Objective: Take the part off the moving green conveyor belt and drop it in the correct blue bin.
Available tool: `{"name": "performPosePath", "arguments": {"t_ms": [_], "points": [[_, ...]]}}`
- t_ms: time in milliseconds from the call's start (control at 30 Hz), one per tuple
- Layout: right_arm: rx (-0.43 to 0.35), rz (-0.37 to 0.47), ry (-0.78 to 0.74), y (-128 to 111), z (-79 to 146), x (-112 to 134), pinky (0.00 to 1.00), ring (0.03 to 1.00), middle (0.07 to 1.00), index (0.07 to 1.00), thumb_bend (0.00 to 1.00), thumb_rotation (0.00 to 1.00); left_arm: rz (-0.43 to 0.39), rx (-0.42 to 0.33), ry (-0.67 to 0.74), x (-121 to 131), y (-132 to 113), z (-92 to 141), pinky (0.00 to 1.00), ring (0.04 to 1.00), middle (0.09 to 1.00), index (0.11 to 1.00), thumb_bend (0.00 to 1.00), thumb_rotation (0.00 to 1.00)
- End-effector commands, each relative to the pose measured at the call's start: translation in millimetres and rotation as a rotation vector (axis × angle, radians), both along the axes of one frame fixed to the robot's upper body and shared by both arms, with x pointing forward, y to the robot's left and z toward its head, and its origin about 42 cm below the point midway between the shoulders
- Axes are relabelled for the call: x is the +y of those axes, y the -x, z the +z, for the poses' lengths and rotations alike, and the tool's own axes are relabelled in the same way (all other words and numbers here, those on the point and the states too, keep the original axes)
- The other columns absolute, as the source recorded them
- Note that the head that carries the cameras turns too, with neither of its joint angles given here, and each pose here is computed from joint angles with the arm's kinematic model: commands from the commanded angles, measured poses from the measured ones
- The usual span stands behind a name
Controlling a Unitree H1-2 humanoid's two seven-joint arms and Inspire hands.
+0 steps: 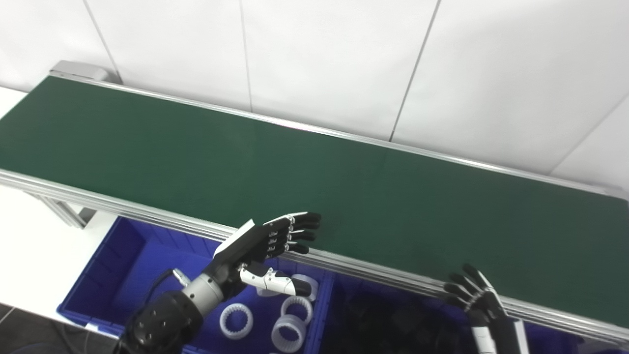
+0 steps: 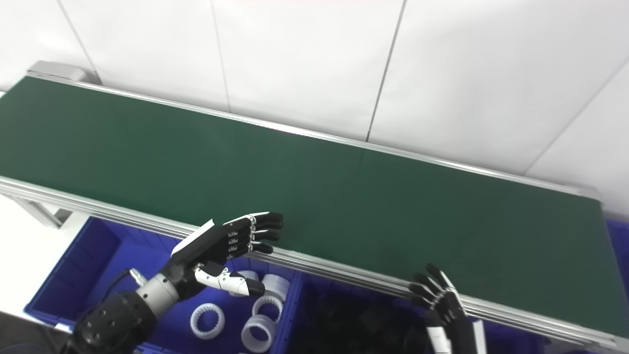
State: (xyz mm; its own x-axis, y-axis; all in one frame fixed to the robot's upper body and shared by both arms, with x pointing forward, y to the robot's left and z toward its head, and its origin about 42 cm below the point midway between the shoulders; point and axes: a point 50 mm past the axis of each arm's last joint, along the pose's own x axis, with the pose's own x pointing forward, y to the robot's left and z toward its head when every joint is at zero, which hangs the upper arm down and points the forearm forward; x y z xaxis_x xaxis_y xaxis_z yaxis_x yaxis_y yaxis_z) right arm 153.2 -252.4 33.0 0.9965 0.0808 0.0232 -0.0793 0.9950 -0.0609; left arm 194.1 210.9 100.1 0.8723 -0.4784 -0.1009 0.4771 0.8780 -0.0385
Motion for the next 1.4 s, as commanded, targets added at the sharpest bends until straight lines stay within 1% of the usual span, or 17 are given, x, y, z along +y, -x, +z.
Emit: {"name": "performPosePath", "arguments": {"t_ms": [0,167,200,267,333,367,433,600,700,833,900,967,1100,1167,1200,1333,1367], "points": [[-0.076,0.001,0.002,-3.0,13.1,5.3,0.66,0.737,0.790,0.860,0.70,0.79,0.016,-0.069,0.060,2.3,-3.6,3.2,0.80,0.877,0.898,0.889,0.95,0.18],[-0.093,0.018,0.012,-2.8,18.0,15.5,0.66,0.737,0.791,0.862,0.68,0.78,0.049,-0.015,0.179,4.9,-0.5,-16.2,0.87,0.915,0.918,0.892,0.99,0.20],[-0.096,0.023,0.013,-3.1,18.9,17.2,0.66,0.739,0.791,0.865,0.66,0.78,0.066,-0.001,0.201,6.2,1.2,-19.9,0.87,0.916,0.915,0.883,1.00,0.22],[-0.105,0.038,0.009,-4.1,21.0,21.7,0.67,0.741,0.790,0.865,0.66,0.78,0.117,0.016,0.256,10.7,6.1,-25.9,0.86,0.903,0.903,0.872,1.00,0.22],[-0.112,0.052,0.004,-4.9,23.0,25.9,0.67,0.744,0.791,0.867,0.69,0.78,0.152,0.013,0.290,13.7,8.7,-28.8,0.85,0.887,0.890,0.860,0.99,0.24],[-0.114,0.057,0.003,-5.1,23.7,27.4,0.68,0.745,0.791,0.868,0.70,0.78,0.160,0.008,0.300,14.3,9.1,-29.4,0.85,0.886,0.888,0.857,0.95,0.24],[-0.121,0.065,0.002,-5.8,25.5,31.1,0.68,0.743,0.790,0.869,0.70,0.78,0.184,0.007,0.315,13.3,9.5,-28.2,0.84,0.877,0.880,0.848,0.91,0.25],[-0.139,0.067,0.010,-5.1,32.2,39.9,0.67,0.743,0.792,0.870,0.70,0.78,0.227,-0.003,0.332,13.2,10.1,-27.6,0.85,0.874,0.878,0.837,0.90,0.29],[-0.144,0.074,0.015,-4.5,36.6,45.1,0.67,0.749,0.796,0.866,0.67,0.80,0.261,-0.010,0.337,12.5,13.1,-26.1,0.86,0.878,0.869,0.819,0.87,0.34],[-0.100,0.077,-0.031,-2.8,35.2,53.5,0.69,0.761,0.803,0.872,0.64,0.78,0.294,-0.028,0.326,11.8,18.3,-25.4,0.87,0.888,0.870,0.804,0.80,0.38],[-0.074,0.080,-0.086,-1.8,32.8,57.2,0.70,0.768,0.807,0.875,0.61,0.77,0.306,-0.032,0.325,12.3,20.0,-24.9,0.87,0.890,0.871,0.802,0.77,0.38],[-0.062,0.086,-0.108,-1.4,31.0,60.5,0.70,0.767,0.806,0.874,0.59,0.76,0.317,-0.030,0.328,12.9,20.9,-23.6,0.87,0.889,0.870,0.799,0.77,0.38],[-0.048,0.097,-0.106,-2.4,25.1,64.4,0.69,0.760,0.808,0.877,0.58,0.77,0.325,-0.033,0.319,13.3,20.7,-19.8,0.88,0.888,0.872,0.806,0.82,0.39],[-0.044,0.093,-0.103,-3.1,24.0,64.7,0.69,0.760,0.808,0.876,0.58,0.76,0.322,-0.040,0.313,12.7,19.7,-18.7,0.89,0.894,0.874,0.807,0.79,0.37],[-0.044,0.091,-0.100,-3.5,24.0,64.3,0.69,0.762,0.805,0.877,0.58,0.76,0.317,-0.045,0.309,12.1,18.8,-18.4,0.90,0.902,0.880,0.811,0.73,0.36],[-0.047,0.087,-0.093,-4.9,24.2,61.1,0.70,0.768,0.809,0.879,0.58,0.76,0.306,-0.057,0.293,10.6,15.6,-19.4,0.89,0.895,0.871,0.803,0.71,0.34],[-0.049,0.087,-0.091,-5.1,24.0,60.2,0.70,0.770,0.812,0.880,0.57,0.76,0.306,-0.056,0.292,10.3,15.1,-19.8,0.88,0.879,0.860,0.794,0.76,0.34]]}}
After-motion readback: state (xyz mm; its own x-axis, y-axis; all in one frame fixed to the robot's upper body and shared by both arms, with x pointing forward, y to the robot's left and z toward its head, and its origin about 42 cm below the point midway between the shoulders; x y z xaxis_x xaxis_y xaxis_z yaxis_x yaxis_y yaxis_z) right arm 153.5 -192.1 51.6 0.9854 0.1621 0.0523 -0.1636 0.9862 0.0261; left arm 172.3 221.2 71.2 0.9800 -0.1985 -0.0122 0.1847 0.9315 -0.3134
